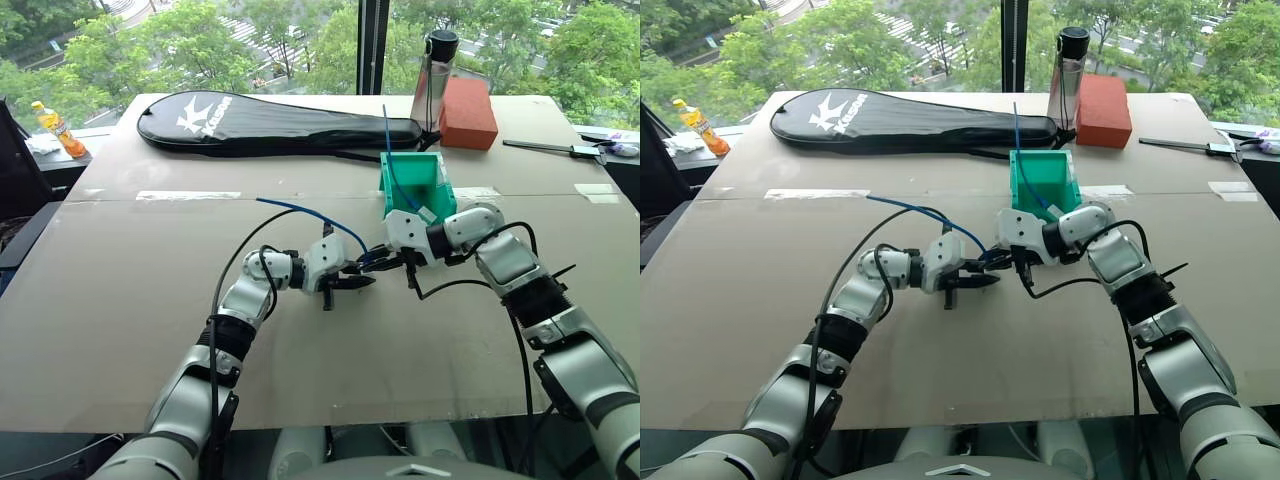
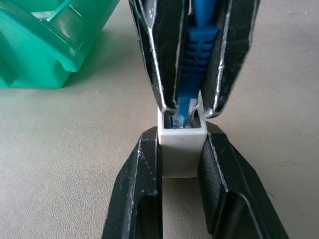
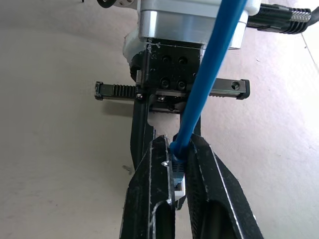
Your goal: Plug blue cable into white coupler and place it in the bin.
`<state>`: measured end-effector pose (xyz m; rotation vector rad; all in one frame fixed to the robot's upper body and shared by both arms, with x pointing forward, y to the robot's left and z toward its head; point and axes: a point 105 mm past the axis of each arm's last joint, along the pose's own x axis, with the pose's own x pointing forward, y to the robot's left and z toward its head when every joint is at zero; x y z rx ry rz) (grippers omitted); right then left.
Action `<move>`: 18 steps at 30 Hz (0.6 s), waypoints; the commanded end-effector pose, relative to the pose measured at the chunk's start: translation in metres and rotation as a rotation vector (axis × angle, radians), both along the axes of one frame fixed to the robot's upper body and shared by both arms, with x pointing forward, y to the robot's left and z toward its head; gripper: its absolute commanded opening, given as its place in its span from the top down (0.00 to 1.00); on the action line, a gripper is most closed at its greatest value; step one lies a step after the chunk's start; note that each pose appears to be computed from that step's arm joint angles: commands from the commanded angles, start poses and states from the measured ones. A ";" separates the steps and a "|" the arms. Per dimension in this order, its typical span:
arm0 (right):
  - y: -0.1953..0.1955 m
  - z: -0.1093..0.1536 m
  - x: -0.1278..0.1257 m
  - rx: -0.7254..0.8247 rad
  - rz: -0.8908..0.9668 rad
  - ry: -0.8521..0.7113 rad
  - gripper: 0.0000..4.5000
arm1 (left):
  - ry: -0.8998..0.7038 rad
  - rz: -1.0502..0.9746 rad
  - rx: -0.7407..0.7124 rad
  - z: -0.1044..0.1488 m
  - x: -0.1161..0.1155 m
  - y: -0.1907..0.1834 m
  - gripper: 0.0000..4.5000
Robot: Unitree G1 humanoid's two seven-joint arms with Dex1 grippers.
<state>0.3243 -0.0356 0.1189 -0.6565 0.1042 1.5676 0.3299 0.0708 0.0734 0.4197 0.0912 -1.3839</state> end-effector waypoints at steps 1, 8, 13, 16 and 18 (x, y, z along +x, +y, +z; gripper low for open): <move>-0.017 -0.050 -0.007 -0.126 -0.068 0.105 1.00 | -0.021 -0.019 -0.025 0.006 -0.001 -0.006 0.91; -0.020 -0.056 -0.009 -0.114 -0.082 0.115 1.00 | -0.016 -0.018 -0.029 0.006 0.000 -0.007 0.91; -0.013 -0.021 0.004 0.077 -0.166 0.014 1.00 | -0.018 -0.025 -0.061 0.015 0.001 -0.010 0.91; -0.020 0.021 -0.003 0.231 -0.174 0.030 0.84 | -0.012 -0.036 -0.087 0.024 -0.001 -0.010 0.91; -0.023 0.040 -0.011 0.294 -0.182 0.020 0.68 | -0.006 -0.037 -0.099 0.029 -0.001 -0.010 0.91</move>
